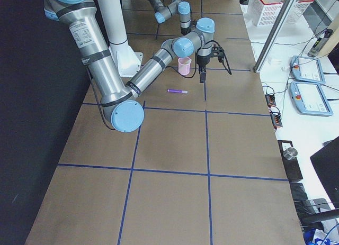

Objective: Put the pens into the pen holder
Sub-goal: 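Grasp the orange marker with the left gripper while the right gripper withdraws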

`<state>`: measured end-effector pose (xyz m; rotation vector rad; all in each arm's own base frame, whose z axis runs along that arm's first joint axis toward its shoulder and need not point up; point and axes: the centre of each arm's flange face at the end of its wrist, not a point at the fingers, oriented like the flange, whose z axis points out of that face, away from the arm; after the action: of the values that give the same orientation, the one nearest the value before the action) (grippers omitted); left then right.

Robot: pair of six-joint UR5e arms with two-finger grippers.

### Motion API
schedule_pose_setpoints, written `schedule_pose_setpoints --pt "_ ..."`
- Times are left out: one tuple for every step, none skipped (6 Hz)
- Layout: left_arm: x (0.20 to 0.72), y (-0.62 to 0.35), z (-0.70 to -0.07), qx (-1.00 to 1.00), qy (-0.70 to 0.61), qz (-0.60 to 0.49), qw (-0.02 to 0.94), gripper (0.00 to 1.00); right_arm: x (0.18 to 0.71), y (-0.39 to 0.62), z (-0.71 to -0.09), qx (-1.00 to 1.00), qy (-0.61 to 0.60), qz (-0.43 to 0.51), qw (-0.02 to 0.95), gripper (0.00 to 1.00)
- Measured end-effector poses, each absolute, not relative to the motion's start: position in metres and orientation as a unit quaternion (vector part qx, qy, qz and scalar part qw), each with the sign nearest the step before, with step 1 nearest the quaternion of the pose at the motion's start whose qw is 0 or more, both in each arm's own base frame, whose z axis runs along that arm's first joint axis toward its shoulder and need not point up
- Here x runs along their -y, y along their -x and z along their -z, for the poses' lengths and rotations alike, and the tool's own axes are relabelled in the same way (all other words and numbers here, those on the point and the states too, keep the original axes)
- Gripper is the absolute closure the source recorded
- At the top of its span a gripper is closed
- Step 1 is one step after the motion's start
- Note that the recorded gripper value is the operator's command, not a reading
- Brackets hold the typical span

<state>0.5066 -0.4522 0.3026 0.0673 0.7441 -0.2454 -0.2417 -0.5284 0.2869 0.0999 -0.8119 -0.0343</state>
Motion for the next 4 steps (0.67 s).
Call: schedule_pose_setpoints --pt "0.447 -0.517 -0.311 -0.356 -0.028 0.114 0.927 0.39 0.527 0.241 -0.290 0.394 -0.048 0.018 0.918 0.00" --pt "0.442 -0.524 -0.317 -0.351 -0.024 0.110 0.930 0.46 0.527 0.240 -0.292 0.393 -0.047 0.018 0.918 0.00" --pt "0.440 -0.528 -0.320 -0.348 -0.022 0.108 0.931 0.83 0.527 0.240 -0.293 0.392 -0.046 0.017 0.919 0.00" --pt "0.440 -0.529 -0.320 -0.348 -0.022 0.107 0.931 1.00 0.526 0.240 -0.294 0.392 -0.045 0.017 0.919 0.00"
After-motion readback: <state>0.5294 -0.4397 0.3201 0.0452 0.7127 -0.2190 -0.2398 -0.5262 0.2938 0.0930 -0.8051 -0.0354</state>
